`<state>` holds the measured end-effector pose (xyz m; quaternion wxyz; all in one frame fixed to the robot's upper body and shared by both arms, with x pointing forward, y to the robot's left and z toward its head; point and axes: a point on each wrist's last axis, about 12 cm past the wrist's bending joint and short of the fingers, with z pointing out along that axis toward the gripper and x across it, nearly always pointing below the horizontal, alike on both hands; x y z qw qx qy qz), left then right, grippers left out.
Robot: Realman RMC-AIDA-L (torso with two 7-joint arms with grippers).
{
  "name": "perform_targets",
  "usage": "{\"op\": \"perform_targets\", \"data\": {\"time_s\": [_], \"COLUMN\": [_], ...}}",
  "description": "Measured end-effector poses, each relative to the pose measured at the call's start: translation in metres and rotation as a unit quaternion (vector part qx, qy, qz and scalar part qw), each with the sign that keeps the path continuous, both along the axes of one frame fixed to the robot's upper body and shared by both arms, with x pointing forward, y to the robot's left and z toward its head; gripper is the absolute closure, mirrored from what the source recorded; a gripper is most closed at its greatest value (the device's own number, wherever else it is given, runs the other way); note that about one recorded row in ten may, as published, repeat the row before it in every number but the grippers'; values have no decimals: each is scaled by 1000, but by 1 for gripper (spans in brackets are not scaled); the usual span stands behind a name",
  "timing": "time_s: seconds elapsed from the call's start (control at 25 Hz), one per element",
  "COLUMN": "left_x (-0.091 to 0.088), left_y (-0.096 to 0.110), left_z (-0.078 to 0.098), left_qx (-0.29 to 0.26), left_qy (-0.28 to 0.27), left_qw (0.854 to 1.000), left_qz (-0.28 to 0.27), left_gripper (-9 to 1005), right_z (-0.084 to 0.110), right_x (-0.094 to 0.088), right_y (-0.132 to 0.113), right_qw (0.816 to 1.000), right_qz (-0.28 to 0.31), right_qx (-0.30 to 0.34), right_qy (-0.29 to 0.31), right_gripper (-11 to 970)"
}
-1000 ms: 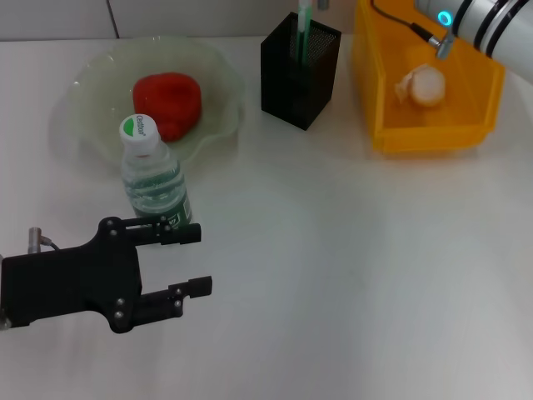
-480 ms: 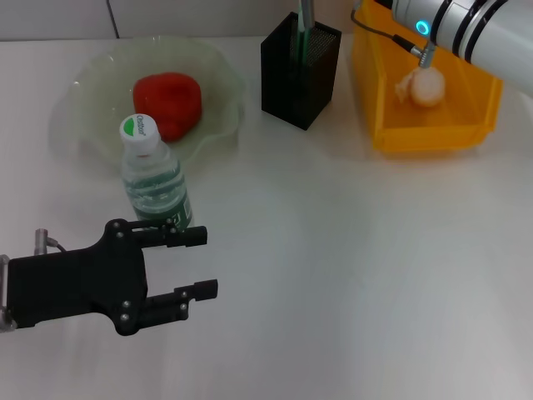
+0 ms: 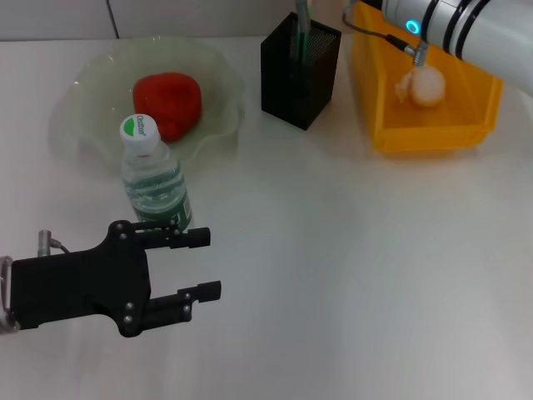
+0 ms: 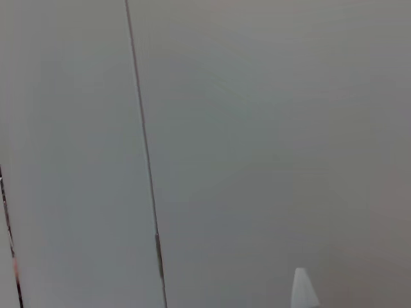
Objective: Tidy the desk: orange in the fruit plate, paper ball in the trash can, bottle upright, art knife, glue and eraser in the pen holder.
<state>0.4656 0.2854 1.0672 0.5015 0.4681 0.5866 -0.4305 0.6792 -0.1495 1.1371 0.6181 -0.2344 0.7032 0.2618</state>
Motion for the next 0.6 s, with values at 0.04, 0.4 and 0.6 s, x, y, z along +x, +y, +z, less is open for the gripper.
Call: {"op": "perform_targets", "data": {"time_s": [0.04, 0.4, 0.6], "left_x": [0, 0, 0], "left_y": [0, -1, -2], "left_z": [0, 0, -1], "left_qx": [-1, -1, 0], "left_qy": [0, -2, -6], "left_qw": [1000, 1000, 1000], "left_qz": [0, -1, -2], "left_gripper": [401, 400, 399], "right_z": [0, 2, 1], "right_x": [0, 3, 3], "right_y": [1, 6, 4], "right_qw": [1000, 1000, 1000], "right_qz": [1, 5, 1], "right_qx": [-2, -19, -20], "right_qy": [0, -1, 2], "right_gripper": [825, 823, 804]}}
